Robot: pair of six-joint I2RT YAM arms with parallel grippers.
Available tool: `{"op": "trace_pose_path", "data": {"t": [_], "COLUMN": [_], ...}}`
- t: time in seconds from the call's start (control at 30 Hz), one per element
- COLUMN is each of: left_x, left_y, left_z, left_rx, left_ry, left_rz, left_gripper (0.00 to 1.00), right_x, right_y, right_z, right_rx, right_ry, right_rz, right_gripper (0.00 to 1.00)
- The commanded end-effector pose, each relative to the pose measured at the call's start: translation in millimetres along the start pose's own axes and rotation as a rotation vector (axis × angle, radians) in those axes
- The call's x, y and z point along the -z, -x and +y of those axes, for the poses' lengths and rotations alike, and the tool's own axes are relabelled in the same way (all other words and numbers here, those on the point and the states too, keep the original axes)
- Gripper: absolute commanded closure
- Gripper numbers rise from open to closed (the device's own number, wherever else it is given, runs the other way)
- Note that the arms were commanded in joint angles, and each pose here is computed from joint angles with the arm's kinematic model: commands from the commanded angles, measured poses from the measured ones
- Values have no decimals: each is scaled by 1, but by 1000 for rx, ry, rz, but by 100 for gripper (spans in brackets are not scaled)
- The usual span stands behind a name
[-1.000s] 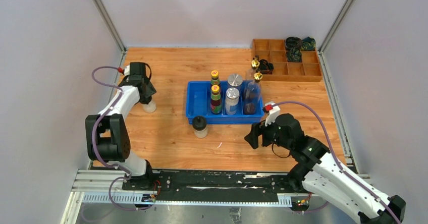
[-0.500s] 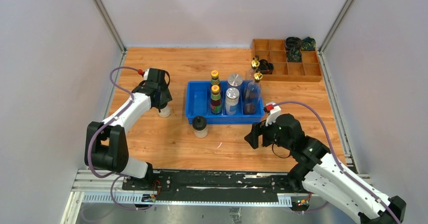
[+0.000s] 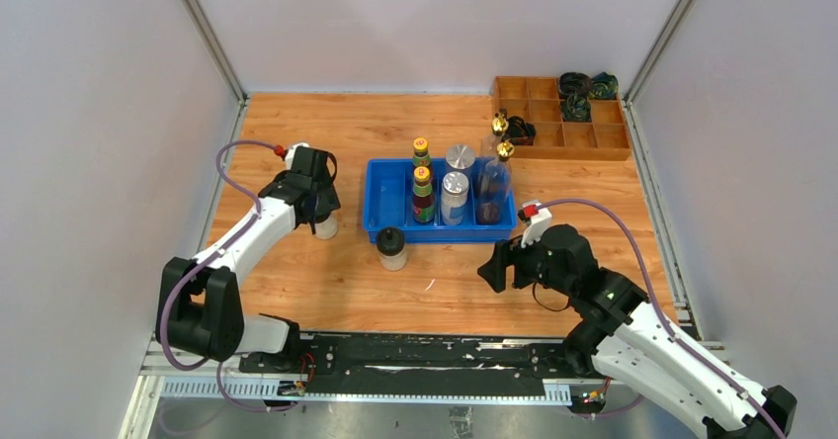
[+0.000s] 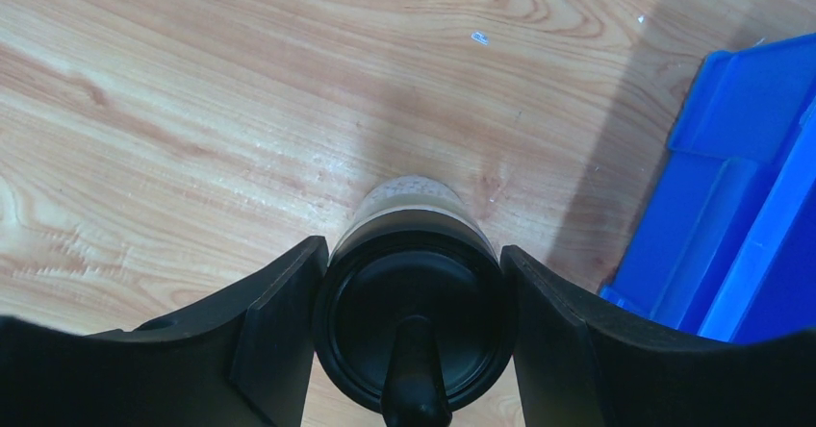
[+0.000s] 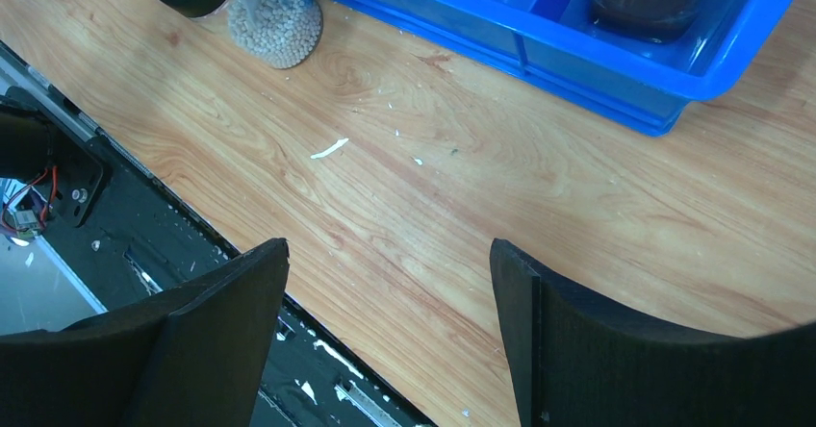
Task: Organize the condiment bottles
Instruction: Pick up the bottle from the corner of the board.
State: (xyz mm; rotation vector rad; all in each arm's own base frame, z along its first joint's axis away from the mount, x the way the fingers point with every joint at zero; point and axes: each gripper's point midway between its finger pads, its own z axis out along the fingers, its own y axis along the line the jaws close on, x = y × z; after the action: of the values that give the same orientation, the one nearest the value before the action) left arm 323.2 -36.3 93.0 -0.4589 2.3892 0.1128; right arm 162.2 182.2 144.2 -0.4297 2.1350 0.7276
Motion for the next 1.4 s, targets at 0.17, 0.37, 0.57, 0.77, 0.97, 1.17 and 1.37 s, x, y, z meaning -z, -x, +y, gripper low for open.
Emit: {"op": "trace_pose_path", "data": {"t": [0.17, 0.37, 0.57, 0.77, 0.97, 1.17, 1.37], "left_x": [-1, 9, 23, 44, 85, 126, 150], "left_y": [-47, -33, -13, 13, 60, 103, 133], "left_z": [17, 14, 8, -2, -23, -55, -99], "left_rx": [-89, -80, -72, -79, -87, -112, -168], "left_ry": [29, 9, -14, -60, -152, -265, -346], "left_rz": [136, 92, 53, 19, -63, -120, -139], "left_gripper": [43, 47, 48, 48, 48, 48, 48], "right_x": [5, 6, 7, 7, 8, 11, 17], "right_y": [-6, -5, -2, -4, -3, -2, -2], "right_z": [4, 5, 6, 5, 5, 6, 4], "right_rx": [-3, 3, 10, 14, 13, 7, 3], "right_ry": [4, 5, 2, 3, 2, 7, 0], "right_rz": [23, 29, 25, 27, 19, 5, -2], "right_gripper": [18, 18, 18, 18, 18, 18, 18]}}
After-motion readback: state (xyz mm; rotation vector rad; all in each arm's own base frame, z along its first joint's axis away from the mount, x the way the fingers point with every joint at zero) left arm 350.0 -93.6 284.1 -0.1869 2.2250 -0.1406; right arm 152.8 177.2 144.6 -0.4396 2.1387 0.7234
